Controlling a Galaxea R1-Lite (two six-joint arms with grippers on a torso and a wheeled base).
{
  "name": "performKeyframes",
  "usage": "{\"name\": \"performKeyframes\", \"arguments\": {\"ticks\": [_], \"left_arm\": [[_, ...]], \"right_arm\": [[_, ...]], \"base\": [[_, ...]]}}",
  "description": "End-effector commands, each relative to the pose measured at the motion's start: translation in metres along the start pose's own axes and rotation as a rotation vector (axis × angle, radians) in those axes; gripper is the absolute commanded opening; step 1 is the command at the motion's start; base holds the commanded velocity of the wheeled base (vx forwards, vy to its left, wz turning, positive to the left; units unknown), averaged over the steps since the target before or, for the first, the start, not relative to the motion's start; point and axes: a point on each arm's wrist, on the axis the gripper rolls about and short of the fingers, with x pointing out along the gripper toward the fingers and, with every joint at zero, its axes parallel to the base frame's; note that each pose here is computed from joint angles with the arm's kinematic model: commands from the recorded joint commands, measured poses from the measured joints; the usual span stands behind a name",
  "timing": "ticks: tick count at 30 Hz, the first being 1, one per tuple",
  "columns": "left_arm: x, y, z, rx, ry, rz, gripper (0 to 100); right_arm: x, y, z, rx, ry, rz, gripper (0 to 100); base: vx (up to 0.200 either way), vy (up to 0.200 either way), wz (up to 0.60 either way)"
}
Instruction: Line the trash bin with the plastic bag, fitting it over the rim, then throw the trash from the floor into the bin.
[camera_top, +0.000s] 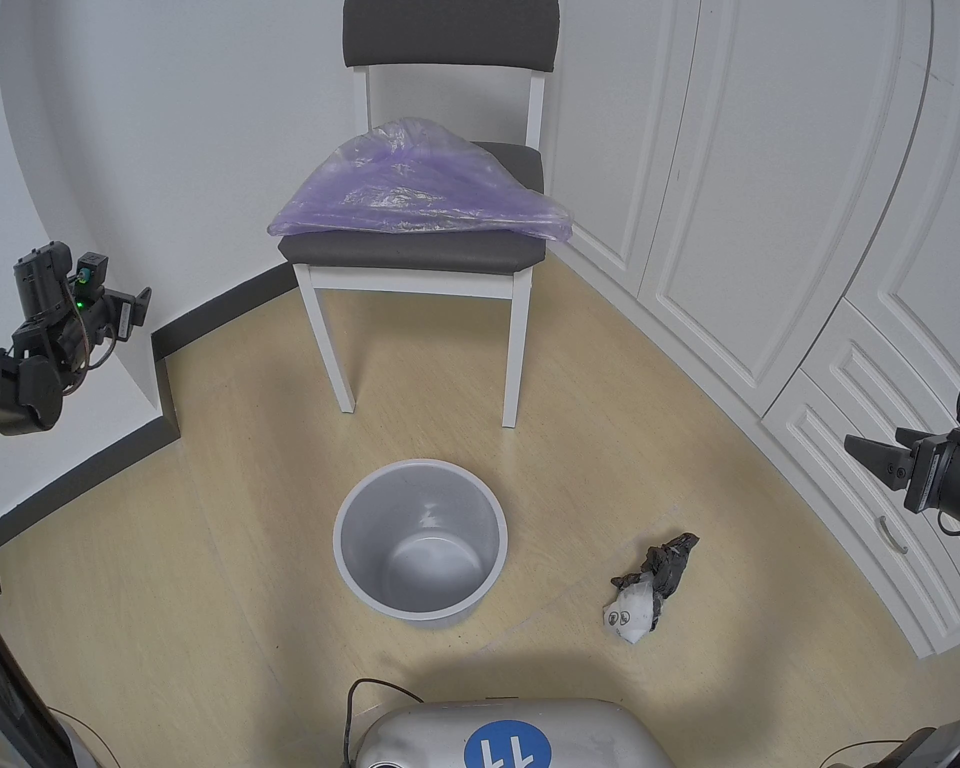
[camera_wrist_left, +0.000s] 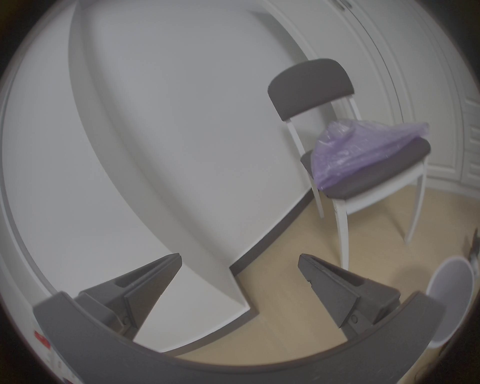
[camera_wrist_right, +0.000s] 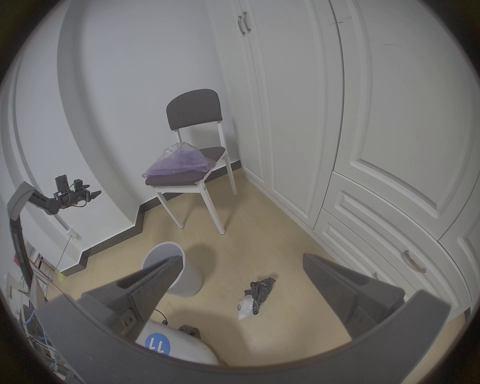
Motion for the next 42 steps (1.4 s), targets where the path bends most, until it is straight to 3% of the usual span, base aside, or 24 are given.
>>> {"name": "performKeyframes", "arguments": {"ticks": [1,11,19,29,32,42], "left_arm": [[0.044,-0.023,-0.022,-0.094,-0.032,-0.004,100],[0.093,-0.054,-0.011,-0.318,-0.254,0.003,100],[0.102,-0.090,0.007,-0.424,-0.342,-0.061,100],[0.123,-0.119,0.013,-0.456,-0.392,-0.038,100],[0.130,-0.128,0.001,-0.453,-0.336,-0.028,100],[0.133,-0.144,-0.012,-0.456,-0.319,-0.050,100]], "right_arm": [[0.002,0.000,0.000,0.007,0.006,0.003,100],[0.004,0.002,-0.001,-0.002,-0.068,0.024,100],[0.003,0.002,-0.001,-0.003,-0.085,0.026,100],[0.004,0.002,0.002,-0.005,-0.118,0.028,100],[0.003,0.002,0.003,0.017,-0.124,0.032,100],[0.005,0.002,0.004,0.027,-0.131,0.033,100]], "base": [[0.000,0.000,0.00],[0.000,0.000,0.00],[0.000,0.000,0.00],[0.000,0.000,0.00],[0.000,0.000,0.00],[0.000,0.000,0.00]]}}
